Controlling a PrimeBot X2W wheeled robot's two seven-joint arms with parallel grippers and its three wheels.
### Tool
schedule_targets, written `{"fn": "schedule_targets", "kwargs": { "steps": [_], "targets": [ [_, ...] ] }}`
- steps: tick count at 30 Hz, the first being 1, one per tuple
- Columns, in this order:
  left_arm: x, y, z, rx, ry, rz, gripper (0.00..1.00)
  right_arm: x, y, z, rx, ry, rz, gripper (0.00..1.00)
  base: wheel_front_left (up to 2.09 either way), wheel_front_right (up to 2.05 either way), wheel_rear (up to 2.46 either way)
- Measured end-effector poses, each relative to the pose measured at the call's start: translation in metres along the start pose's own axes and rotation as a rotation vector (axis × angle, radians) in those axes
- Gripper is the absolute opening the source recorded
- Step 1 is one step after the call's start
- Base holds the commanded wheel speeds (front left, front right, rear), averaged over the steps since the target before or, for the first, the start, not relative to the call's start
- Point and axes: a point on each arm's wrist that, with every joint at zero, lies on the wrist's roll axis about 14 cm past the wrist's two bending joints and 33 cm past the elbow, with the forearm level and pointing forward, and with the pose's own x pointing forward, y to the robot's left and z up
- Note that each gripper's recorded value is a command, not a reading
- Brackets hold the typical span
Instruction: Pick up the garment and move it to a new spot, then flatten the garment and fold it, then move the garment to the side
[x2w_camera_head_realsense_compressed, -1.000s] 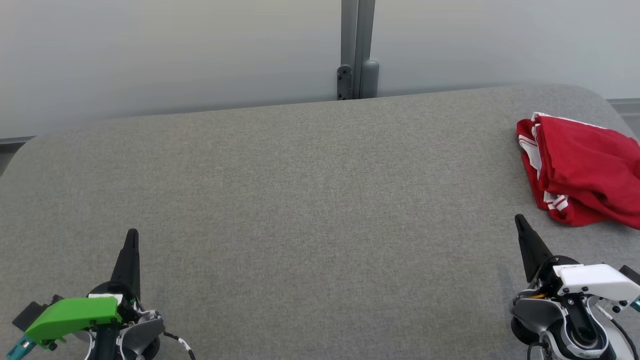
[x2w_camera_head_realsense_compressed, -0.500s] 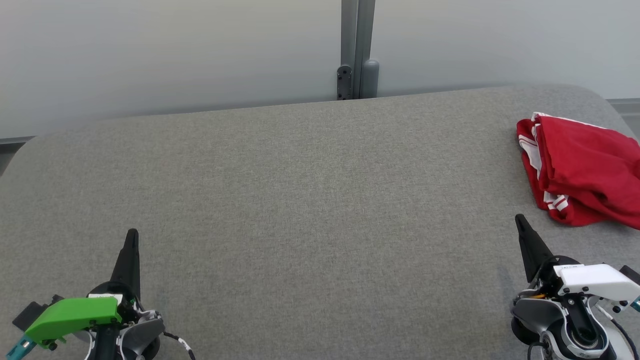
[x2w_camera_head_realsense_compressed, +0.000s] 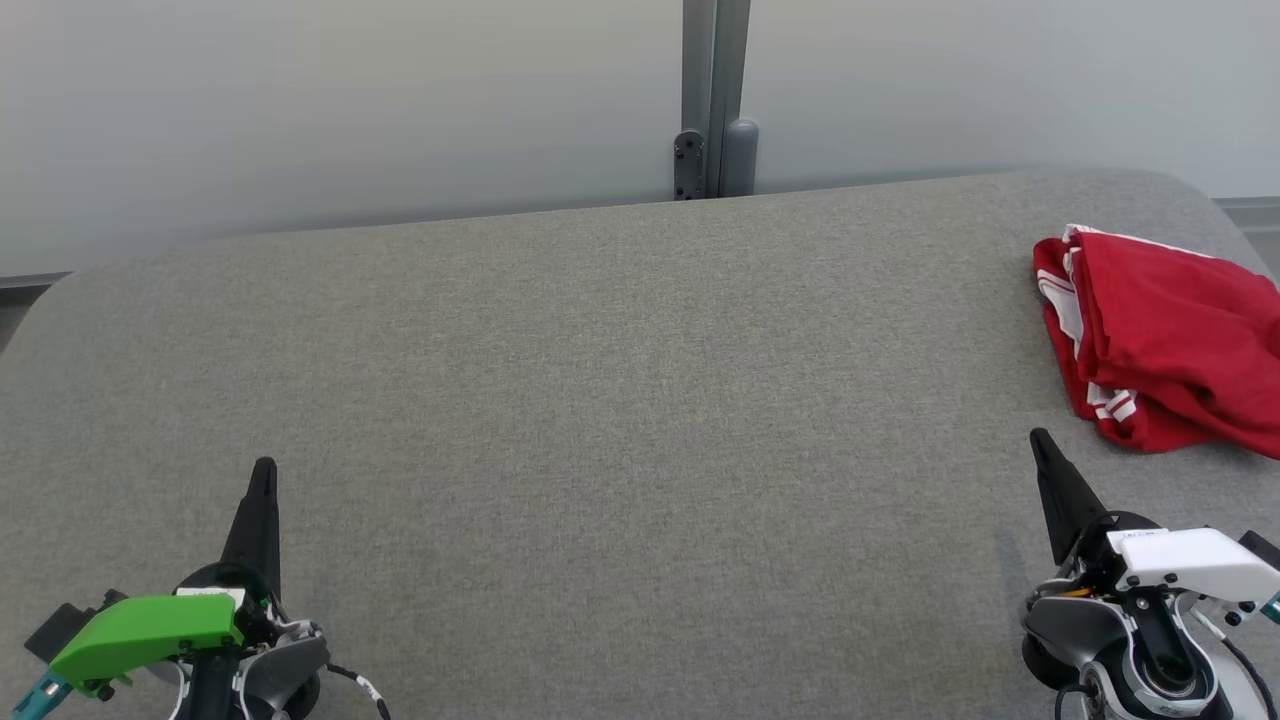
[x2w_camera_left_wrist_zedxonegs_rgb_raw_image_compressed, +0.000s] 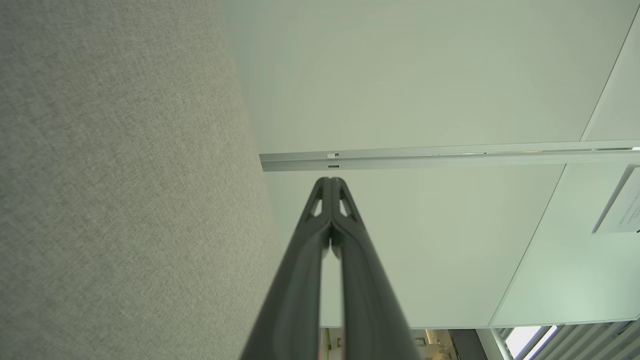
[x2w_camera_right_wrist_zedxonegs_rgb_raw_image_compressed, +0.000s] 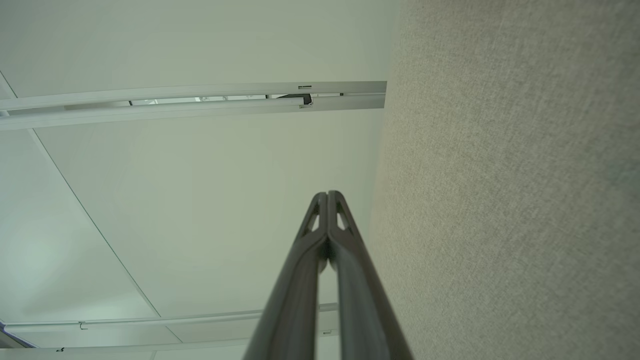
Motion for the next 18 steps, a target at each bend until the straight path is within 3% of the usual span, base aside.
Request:
{"fn": "schedule_targets", "kwargs": {
  "steps": [18],
  "targets": [
    [0.0000,-0.0001,0.0000,0.000,0.000,-0.001,0.00,0.0000,0.0000,0.0000,0.001,-0.001,0.000,0.00,0.00,0.00,0.00]
  ]
}}
